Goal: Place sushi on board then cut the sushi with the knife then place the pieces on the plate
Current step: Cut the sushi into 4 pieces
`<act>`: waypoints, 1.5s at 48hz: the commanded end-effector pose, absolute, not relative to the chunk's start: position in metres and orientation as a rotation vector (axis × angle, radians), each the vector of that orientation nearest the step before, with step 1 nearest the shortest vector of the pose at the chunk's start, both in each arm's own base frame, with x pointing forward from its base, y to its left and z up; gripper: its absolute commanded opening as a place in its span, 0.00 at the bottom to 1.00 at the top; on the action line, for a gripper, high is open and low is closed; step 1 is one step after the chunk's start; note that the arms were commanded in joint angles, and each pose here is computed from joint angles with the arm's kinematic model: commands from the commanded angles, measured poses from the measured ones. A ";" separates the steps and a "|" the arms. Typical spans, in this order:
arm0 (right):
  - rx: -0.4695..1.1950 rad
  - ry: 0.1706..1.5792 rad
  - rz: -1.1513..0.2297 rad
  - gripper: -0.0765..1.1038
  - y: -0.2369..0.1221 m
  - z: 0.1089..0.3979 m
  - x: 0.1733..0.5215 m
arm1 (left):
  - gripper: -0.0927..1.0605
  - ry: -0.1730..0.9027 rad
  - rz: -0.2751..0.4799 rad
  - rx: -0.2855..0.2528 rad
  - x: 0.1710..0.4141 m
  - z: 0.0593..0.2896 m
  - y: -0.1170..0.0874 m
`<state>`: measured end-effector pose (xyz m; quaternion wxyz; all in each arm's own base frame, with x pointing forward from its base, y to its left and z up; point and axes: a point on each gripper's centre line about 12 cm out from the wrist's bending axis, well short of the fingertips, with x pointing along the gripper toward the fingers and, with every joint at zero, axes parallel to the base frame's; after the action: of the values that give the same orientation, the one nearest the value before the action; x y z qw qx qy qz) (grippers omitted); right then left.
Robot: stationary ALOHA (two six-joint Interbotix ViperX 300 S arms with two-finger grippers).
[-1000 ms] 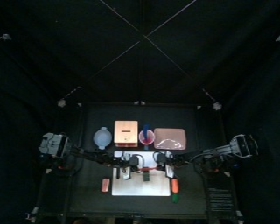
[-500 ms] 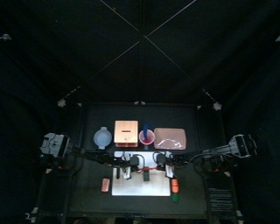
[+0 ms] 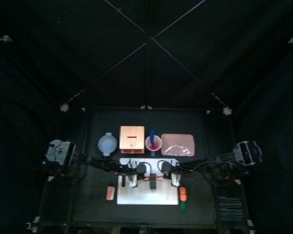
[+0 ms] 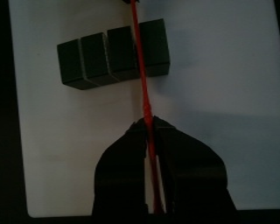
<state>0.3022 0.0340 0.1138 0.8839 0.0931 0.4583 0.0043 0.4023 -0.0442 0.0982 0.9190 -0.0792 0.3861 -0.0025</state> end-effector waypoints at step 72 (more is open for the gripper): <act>0.232 0.818 0.087 0.30 0.049 0.185 0.306 | 0.41 0.710 -0.108 -0.094 0.412 0.157 -0.069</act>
<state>0.3041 0.0454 0.1778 0.9023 0.1073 0.4158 0.0389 0.4030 -0.0643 0.1473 0.9292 -0.0421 0.3640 -0.0489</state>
